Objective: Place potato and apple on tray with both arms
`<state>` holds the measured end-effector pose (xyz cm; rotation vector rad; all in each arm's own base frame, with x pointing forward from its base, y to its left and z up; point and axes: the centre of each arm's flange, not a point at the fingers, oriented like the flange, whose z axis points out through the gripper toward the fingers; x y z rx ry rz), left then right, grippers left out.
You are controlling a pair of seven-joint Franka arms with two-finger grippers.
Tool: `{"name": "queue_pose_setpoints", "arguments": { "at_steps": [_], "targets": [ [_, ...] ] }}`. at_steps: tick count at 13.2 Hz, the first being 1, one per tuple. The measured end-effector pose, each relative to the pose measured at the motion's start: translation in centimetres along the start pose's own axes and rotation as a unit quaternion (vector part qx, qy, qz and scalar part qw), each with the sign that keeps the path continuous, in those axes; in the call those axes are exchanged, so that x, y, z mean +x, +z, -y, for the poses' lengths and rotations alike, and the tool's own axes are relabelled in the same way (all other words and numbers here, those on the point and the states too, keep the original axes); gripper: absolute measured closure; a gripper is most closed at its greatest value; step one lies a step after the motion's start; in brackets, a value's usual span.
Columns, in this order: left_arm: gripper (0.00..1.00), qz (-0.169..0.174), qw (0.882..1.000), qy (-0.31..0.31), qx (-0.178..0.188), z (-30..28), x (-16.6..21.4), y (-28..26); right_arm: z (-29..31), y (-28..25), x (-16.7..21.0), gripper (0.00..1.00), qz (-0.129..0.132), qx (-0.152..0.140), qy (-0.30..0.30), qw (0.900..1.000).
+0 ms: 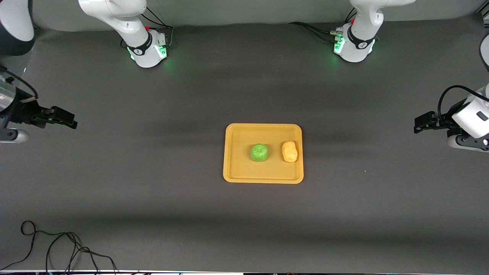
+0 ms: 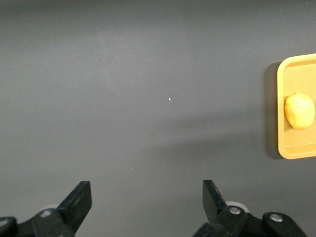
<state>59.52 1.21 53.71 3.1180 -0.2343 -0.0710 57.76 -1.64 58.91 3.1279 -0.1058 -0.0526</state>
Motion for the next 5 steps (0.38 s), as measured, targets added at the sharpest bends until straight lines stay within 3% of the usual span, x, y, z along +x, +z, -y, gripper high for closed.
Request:
{"name": "queue_pose_setpoints", "arguments": {
  "at_steps": [5],
  "targets": [
    [0.00, -0.019, 1.000, -0.002, 0.003, -0.37, 0.90, 0.65, -0.54, 0.11, 0.04, 0.00, 0.000, 0.000, 0.004, 1.000]
  ]
}}
